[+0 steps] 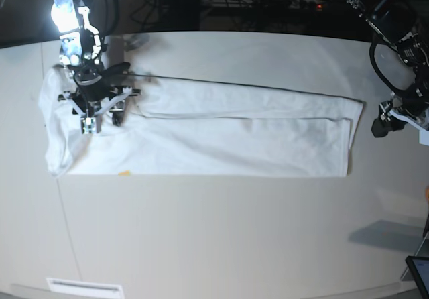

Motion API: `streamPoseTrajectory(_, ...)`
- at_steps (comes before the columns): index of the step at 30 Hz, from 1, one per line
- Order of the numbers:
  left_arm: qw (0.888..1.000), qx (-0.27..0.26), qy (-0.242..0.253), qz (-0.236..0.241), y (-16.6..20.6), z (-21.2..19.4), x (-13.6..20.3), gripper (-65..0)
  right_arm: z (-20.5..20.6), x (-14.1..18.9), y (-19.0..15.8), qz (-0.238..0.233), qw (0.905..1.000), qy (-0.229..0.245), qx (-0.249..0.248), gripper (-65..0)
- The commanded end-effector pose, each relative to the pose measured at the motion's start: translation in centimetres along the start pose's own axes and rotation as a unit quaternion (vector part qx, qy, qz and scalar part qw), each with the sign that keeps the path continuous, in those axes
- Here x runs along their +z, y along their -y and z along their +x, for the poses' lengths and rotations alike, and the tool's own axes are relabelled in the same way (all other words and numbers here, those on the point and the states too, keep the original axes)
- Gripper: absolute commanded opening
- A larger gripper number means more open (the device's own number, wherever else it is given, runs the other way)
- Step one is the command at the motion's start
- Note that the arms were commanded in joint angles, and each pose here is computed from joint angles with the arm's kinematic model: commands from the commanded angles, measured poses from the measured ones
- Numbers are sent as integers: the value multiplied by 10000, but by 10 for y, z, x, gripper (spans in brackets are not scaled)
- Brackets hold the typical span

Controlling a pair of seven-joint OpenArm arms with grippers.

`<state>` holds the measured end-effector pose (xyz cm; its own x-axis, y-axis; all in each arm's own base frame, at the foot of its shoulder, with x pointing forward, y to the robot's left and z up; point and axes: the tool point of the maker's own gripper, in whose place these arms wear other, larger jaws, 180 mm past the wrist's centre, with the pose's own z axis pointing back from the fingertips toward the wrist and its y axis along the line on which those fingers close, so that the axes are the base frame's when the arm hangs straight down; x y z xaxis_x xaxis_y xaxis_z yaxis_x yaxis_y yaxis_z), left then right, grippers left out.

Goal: Fold the T-shirt properly
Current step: 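Move the left gripper to the strip's end and grasp it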

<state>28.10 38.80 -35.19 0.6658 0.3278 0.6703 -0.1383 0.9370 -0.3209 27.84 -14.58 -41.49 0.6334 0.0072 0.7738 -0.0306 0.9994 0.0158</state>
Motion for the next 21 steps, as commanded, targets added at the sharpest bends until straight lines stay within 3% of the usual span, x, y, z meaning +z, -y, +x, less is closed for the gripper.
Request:
streamPoseTrajectory(1, 9997, -90, 222, -57, 0, 18, 7, -233, -3, 1, 4, -43, 9999, -100, 21, -377)
streamPoseTrajectory(8, 9980, -156, -211, -569, 30, 4, -25, -232, -3, 1, 4, -36, 9999, -101, 24, -379)
streamPoseTrajectory(16, 9973, -96, -282, -673, 39, -5, -33, -233, -3, 1, 5, -46, 9999, -92, 28, -379)
streamPoseTrajectory(21, 9957, 251, -514, -728, 34, -27, -41, -233, -3, 1, 5, -46, 9999, -92, 28, -379)
